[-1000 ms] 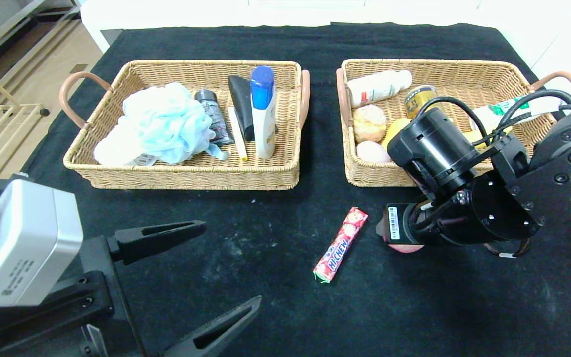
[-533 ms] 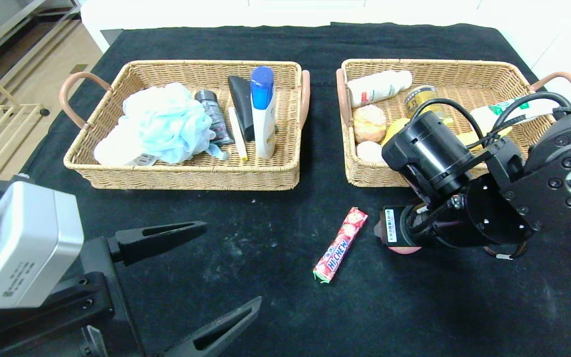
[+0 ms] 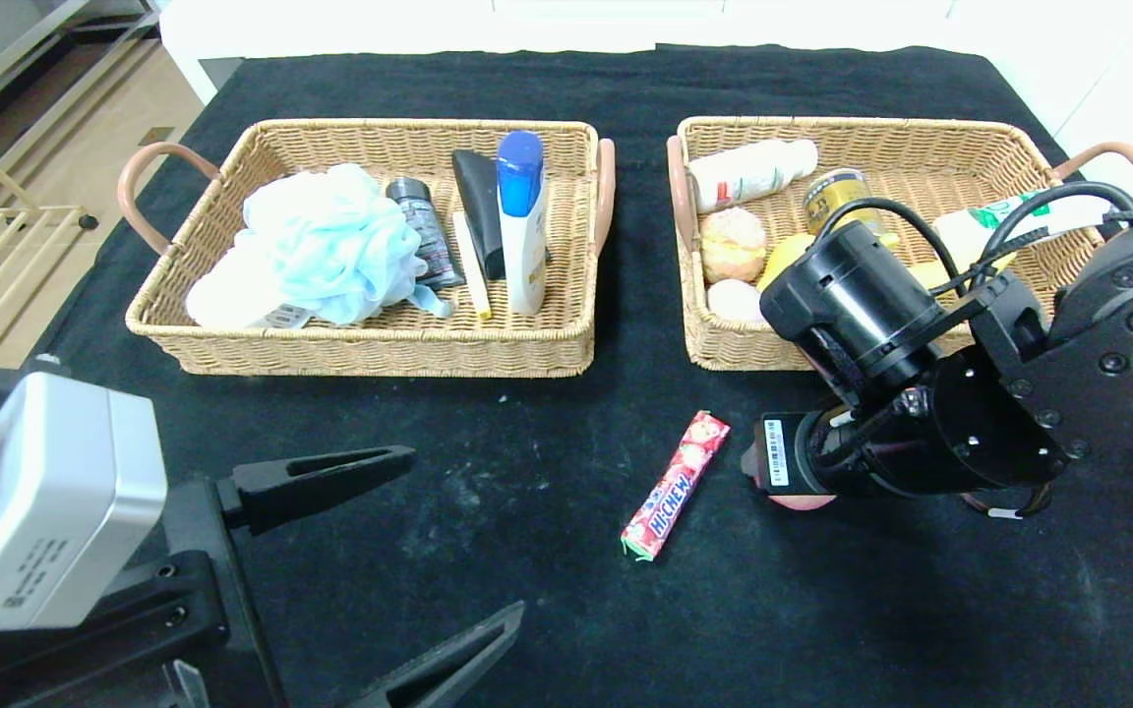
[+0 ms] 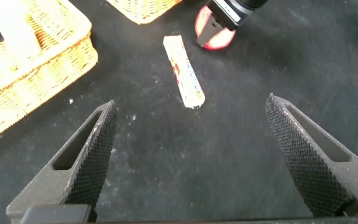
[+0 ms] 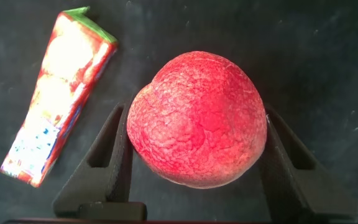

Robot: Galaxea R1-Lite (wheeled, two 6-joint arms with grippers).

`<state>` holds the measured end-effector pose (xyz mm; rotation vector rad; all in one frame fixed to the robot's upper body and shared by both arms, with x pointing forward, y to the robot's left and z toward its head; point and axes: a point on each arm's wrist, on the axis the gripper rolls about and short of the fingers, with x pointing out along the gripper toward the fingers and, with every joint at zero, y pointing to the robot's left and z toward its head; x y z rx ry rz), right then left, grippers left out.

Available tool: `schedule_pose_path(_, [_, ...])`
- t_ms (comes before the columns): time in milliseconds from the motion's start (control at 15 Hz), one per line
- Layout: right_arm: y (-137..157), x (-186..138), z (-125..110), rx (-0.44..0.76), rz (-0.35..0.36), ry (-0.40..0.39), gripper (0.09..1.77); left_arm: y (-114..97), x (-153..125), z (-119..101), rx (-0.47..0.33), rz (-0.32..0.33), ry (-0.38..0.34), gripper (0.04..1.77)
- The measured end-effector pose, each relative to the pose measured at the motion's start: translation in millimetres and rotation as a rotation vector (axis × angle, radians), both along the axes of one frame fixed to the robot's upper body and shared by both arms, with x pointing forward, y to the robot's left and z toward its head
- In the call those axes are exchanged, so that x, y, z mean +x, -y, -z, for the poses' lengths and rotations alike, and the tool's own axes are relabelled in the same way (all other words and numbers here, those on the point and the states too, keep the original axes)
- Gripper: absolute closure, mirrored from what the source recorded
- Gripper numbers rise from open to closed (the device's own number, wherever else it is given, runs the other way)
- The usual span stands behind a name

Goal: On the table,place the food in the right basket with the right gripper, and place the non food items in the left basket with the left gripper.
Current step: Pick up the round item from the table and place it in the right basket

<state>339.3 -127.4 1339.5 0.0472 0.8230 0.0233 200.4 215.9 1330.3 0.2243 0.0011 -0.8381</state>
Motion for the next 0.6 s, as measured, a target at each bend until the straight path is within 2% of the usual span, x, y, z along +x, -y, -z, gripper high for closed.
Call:
schedule_pose_path(200, [7.0,-7.8,-17.8,0.023,-0.014,0.047,0.67,-0.9,-0.6,-1.3,-0.005,-0.001,0.004,0.09])
schedule_pose_path(400, [21.6,-14.4,-35.3,-0.009,-0.058,0.097,0.67,-1.1,-0.7,-0.9,-0.003,-0.001,0.004,0.09])
schedule_pose_path(600, [43.6,-14.1,-48.7,-0.049,-0.058,0.137,0.67,-1.5,-1.1,-1.0,-0.004,-0.001,0.006,0.09])
